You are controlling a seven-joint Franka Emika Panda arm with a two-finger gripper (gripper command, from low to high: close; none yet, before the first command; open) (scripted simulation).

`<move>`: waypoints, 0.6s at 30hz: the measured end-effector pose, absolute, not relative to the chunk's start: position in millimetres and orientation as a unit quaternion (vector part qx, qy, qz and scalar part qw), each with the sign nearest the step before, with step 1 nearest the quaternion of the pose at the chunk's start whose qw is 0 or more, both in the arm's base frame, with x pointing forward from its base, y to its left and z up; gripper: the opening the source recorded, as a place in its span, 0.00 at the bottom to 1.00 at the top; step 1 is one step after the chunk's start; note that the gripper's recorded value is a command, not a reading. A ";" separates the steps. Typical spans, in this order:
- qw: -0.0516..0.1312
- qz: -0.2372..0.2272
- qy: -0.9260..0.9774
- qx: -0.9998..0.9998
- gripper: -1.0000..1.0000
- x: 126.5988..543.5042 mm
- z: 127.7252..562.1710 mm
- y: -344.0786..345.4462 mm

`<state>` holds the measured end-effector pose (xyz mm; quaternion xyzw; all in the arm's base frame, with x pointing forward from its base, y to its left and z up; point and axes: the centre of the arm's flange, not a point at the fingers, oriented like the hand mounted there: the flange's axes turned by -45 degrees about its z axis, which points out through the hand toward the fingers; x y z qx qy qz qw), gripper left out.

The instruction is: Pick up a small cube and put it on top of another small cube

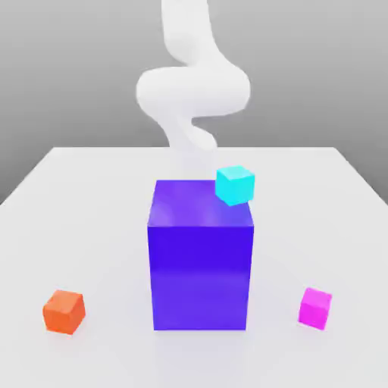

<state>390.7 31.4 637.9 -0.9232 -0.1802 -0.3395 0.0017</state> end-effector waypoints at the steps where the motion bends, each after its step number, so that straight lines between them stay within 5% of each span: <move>1: 0.002 -0.339 -0.180 -0.923 0.50 390.7 637.9 31.4; 7: 0.002 -0.279 -0.403 -0.872 0.50 418.1 541.4 82.1; 13: 0.002 -0.266 -0.445 -0.855 0.50 421.2 522.1 92.4; 18: 0.001 -0.228 -0.564 -0.793 0.50 421.7 465.0 121.5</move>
